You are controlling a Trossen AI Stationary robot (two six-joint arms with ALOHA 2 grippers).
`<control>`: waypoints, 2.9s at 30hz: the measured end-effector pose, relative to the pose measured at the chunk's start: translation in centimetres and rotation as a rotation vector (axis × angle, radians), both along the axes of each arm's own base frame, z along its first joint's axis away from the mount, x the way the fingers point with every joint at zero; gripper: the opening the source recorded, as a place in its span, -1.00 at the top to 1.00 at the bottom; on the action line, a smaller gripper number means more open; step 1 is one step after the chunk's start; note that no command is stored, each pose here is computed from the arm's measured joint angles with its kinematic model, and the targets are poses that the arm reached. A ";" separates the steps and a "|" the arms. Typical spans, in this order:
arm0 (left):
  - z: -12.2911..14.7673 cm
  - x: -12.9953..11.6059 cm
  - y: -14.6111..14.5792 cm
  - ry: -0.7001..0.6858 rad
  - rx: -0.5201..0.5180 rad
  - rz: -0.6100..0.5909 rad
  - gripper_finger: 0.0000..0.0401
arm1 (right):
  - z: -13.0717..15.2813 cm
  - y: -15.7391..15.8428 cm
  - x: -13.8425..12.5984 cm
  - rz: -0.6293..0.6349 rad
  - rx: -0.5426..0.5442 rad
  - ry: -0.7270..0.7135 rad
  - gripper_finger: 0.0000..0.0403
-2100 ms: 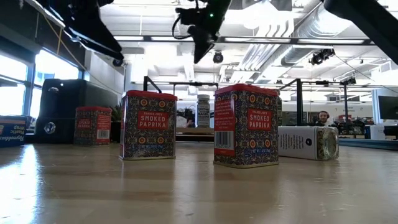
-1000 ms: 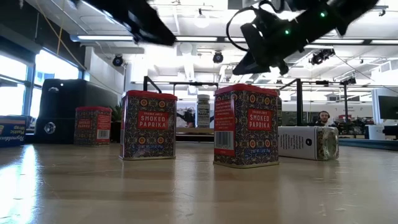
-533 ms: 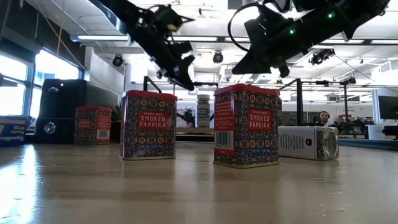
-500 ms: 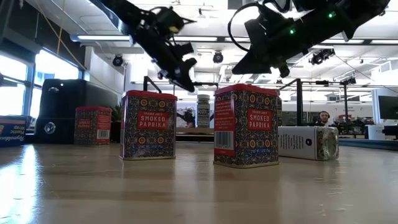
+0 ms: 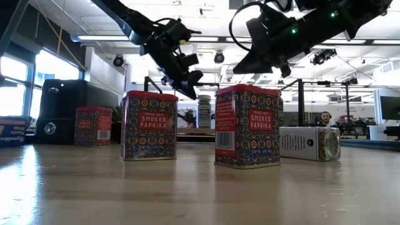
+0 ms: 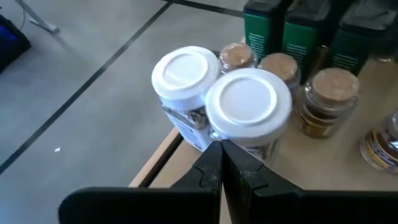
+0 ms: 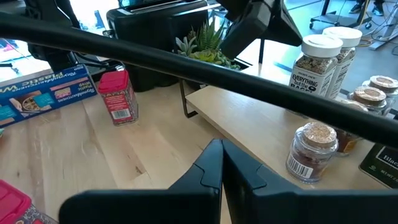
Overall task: Shelf spices
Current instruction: Adjust the white seasoning bottle, then put the white seasoning bottle on the shelf aligned with the other white seasoning bottles
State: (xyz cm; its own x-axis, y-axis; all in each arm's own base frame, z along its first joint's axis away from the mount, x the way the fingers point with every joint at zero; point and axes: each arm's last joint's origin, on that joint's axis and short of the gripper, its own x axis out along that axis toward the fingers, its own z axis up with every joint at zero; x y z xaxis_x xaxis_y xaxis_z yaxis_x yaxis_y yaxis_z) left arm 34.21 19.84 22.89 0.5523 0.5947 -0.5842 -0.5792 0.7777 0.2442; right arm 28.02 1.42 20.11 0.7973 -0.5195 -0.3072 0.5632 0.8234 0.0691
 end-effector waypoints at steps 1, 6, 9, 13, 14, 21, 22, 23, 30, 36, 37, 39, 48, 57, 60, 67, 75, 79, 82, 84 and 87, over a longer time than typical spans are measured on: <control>0.0 0.0 0.1 -0.006 -0.003 -0.003 1.00 | 0.0 0.0 0.0 0.000 0.000 0.000 1.00; 0.1 -0.1 0.4 -0.030 -0.013 -0.010 1.00 | 0.0 0.0 0.0 0.000 0.000 0.001 1.00; 0.3 -0.1 0.6 -0.054 -0.002 -0.008 1.00 | 0.0 0.0 0.0 0.000 0.000 0.001 1.00; 0.4 0.0 0.6 -0.056 0.002 -0.006 1.00 | 0.0 0.0 0.0 0.001 -0.003 0.003 1.00; 0.4 -0.1 0.6 -0.052 0.006 -0.005 1.00 | 0.0 0.0 0.0 0.003 -0.007 0.005 1.00; 3.5 -1.7 -0.8 0.003 0.078 -0.008 1.00 | 0.4 1.6 -0.4 -0.024 -0.110 0.024 1.00; 4.3 -2.1 -1.4 0.014 0.082 -0.023 1.00 | 0.6 2.0 -0.5 -0.009 -0.123 0.026 1.00; 5.2 -2.6 -2.1 0.015 0.087 -0.035 1.00 | 0.8 2.3 -0.6 0.013 -0.128 0.022 1.00; 9.5 -7.6 -8.6 -0.013 0.140 -0.120 1.00 | 1.6 3.5 -0.3 0.265 0.014 -0.003 1.00; 8.1 -12.6 -13.6 -0.127 0.056 -0.157 1.00 | 3.2 4.0 0.0 0.359 0.184 0.257 0.73; 7.6 -13.3 -14.2 -0.147 0.036 -0.157 1.00 | 3.6 4.0 0.0 0.356 0.221 0.301 0.64; 6.6 -14.5 -15.3 -0.177 0.004 -0.151 1.00 | 4.1 4.1 -0.1 0.339 0.277 0.389 0.46; 2.6 -16.3 -16.8 -0.170 -0.012 -0.054 1.00 | 1.8 2.7 1.5 0.140 0.540 0.536 -0.32; 2.2 -16.3 -16.8 -0.168 -0.017 -0.061 1.00 | -2.0 2.2 5.0 -0.067 0.691 0.766 -0.40; 2.2 -16.3 -16.8 -0.169 -0.017 -0.061 1.00 | -2.9 2.7 6.4 -0.080 0.684 0.831 -0.40; 2.2 -16.3 -16.8 -0.168 -0.018 -0.062 1.00 | -4.9 2.9 7.7 -0.078 0.698 0.935 -0.33; 2.2 -16.3 -16.8 -0.168 -0.020 -0.063 1.00 | -5.3 3.5 7.2 -0.106 0.668 0.940 0.05; 2.2 -16.3 -16.8 -0.167 -0.019 -0.063 1.00 | -4.7 4.3 7.0 -0.103 0.565 0.911 0.05; 2.2 -16.3 -16.8 -0.167 -0.020 -0.063 1.00 | -3.2 4.7 6.3 -0.174 0.413 0.832 0.05; 2.2 -16.3 -16.8 -0.168 -0.020 -0.063 1.00 | -1.5 5.2 6.1 -0.209 0.332 0.720 0.05; 2.2 -16.3 -16.9 -0.168 -0.020 -0.068 1.00 | 0.1 6.0 5.5 -0.239 0.187 0.583 0.05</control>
State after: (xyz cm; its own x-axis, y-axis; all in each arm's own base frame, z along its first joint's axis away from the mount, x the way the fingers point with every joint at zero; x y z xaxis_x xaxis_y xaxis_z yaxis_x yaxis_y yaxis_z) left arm 17.94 2.91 25.06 0.6817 0.5420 -0.4914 -0.5566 0.8202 0.1325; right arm 33.56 7.45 20.24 0.3419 -0.5576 -0.7564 0.7178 0.6745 -0.1727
